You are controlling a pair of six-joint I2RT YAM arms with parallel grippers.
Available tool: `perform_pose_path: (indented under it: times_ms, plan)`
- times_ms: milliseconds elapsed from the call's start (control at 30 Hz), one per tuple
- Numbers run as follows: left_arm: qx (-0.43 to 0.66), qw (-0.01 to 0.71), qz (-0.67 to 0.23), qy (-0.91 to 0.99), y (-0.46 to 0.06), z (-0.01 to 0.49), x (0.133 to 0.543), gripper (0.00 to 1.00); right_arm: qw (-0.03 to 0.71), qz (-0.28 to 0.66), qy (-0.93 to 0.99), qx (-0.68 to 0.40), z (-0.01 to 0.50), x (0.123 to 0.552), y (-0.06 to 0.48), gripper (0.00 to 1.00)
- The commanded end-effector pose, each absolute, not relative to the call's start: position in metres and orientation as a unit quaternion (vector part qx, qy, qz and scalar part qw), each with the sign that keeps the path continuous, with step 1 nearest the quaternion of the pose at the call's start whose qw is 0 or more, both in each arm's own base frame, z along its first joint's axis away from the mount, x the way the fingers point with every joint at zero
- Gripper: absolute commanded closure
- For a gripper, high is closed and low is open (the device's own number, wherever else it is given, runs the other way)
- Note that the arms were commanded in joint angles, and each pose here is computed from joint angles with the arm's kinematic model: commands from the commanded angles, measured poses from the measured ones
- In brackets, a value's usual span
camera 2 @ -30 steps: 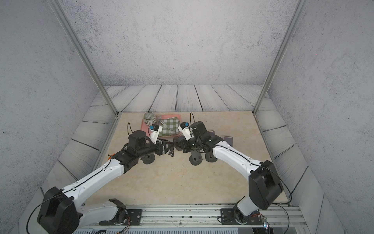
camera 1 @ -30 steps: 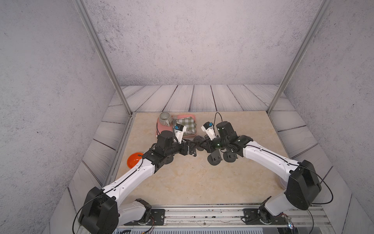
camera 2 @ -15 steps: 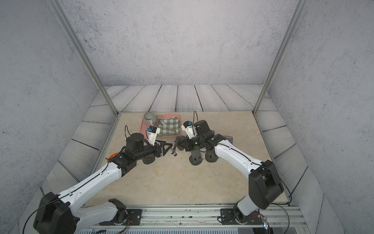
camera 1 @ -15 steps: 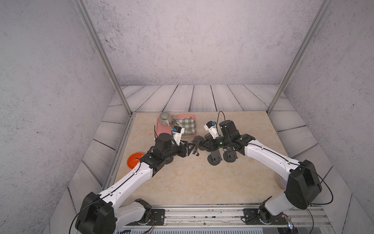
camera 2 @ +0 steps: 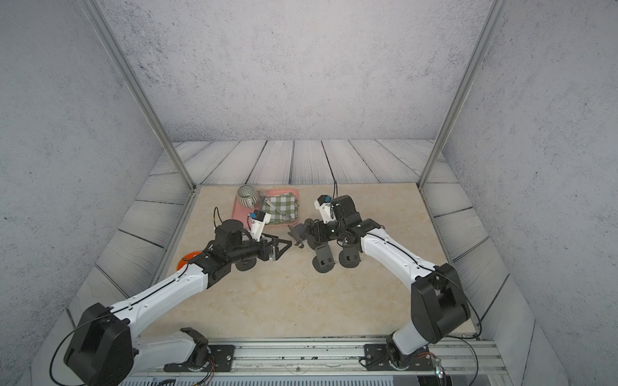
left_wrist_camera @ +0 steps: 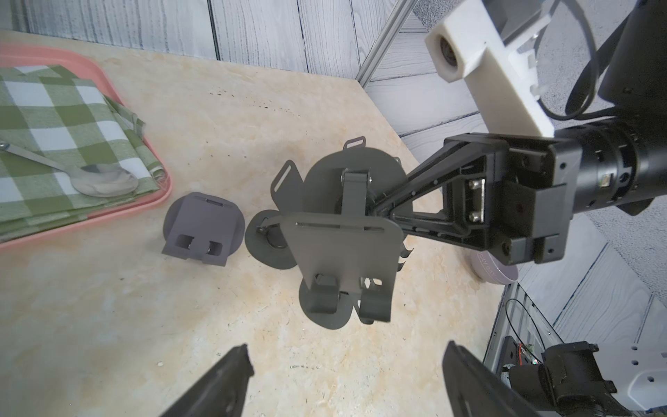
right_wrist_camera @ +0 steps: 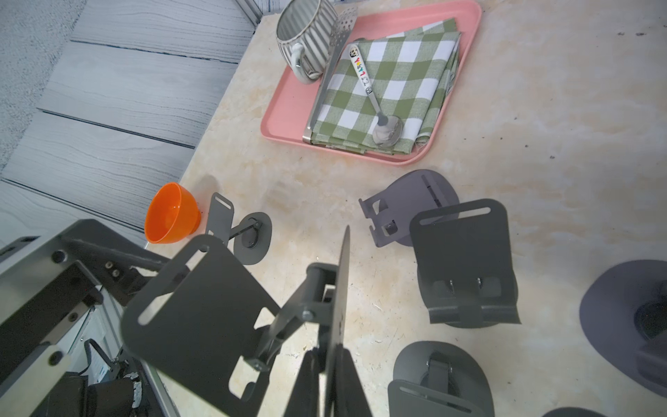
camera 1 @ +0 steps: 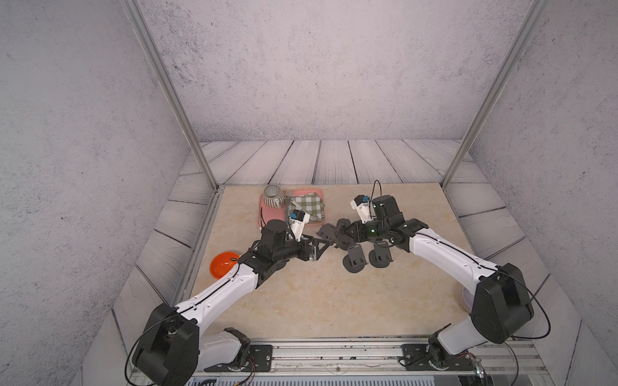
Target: Open the phone stand
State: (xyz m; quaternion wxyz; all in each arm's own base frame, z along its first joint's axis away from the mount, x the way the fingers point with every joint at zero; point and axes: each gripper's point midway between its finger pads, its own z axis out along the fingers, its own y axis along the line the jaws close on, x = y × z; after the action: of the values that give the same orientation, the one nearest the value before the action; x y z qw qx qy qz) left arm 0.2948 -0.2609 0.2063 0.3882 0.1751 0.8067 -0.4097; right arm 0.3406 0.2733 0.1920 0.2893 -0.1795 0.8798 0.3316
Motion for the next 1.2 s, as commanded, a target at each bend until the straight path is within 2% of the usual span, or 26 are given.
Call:
perform_pose_path:
  times_ms: [0, 167, 433, 1167]
  plan:
    - [0.173, 0.411, -0.423, 0.789, -0.265, 0.215, 0.303, 0.11, 0.301, 0.353, 0.868, -0.180, 0.206, 0.338, 0.277, 0.99]
    - [0.164, 0.416, -0.418, 0.791, -0.269, 0.211, 0.317, 0.05, 0.303, 0.356, 0.865, -0.181, 0.210, 0.336, 0.279, 0.99]
    - [0.163, 0.415, -0.432, 0.784, -0.281, 0.207, 0.329, 0.00, 0.300, 0.361, 0.864, -0.182, 0.213, 0.334, 0.280, 0.99]
    - [0.180, 0.442, -0.469, 0.743, -0.305, 0.227, 0.331, 0.04, 0.294, 0.365, 0.865, -0.179, 0.209, 0.342, 0.287, 0.96]
